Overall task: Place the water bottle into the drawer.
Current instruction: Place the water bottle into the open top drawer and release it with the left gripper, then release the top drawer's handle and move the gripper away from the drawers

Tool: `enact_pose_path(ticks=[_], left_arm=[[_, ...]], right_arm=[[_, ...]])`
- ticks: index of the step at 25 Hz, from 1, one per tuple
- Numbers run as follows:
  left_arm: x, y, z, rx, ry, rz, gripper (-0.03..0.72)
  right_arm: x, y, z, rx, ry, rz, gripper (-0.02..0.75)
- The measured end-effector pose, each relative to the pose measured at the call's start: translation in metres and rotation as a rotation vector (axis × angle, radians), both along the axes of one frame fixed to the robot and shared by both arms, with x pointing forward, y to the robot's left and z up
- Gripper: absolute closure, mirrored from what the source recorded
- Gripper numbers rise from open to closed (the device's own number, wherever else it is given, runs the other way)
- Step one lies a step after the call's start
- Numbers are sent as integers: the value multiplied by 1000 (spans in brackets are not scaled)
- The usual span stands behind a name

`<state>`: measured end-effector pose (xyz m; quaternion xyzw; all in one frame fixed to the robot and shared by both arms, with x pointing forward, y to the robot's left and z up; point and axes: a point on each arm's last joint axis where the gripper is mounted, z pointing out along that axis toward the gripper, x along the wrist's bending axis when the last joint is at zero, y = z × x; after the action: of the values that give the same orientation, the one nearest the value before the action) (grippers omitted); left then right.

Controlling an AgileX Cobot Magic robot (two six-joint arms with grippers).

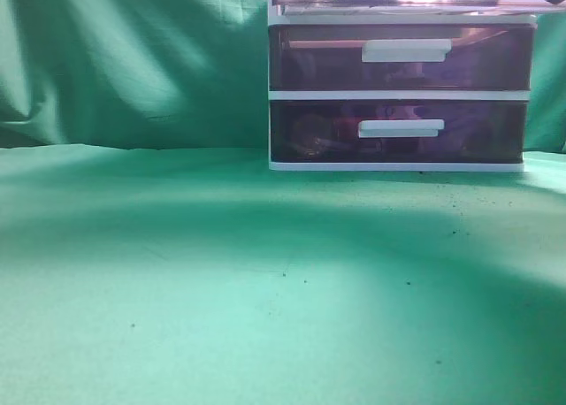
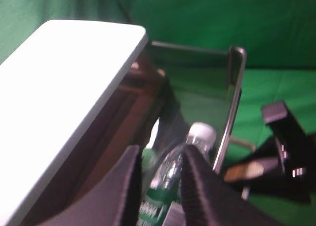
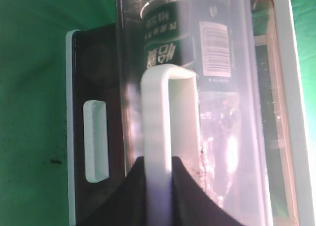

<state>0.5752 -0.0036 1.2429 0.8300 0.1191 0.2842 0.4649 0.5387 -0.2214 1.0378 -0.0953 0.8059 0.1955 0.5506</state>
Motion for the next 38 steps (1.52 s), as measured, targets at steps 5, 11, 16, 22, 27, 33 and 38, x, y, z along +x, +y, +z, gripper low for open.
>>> enact_pose_path(ticks=[5,11,16,22,27,33,38], left_arm=[[-32,61,44,84,46,296,688],[-59,95,79,-23,39,404,688],[-76,109,95,-91,36,420,688],[-78,110,97,-103,41,425,688],[-73,106,87,-65,71,428,688],[-57,93,54,42,153,433,688],[-56,92,50,53,164,435,688]], right_arm=[[4,0,7,10,-18,-9,652],[31,4,24,42,-56,-33,652],[68,8,32,16,-85,-50,652],[106,13,34,-17,-123,-45,652],[126,8,35,-44,-151,-41,652],[134,-1,32,-47,-172,-4,652],[134,-5,32,-34,-174,8,652]])
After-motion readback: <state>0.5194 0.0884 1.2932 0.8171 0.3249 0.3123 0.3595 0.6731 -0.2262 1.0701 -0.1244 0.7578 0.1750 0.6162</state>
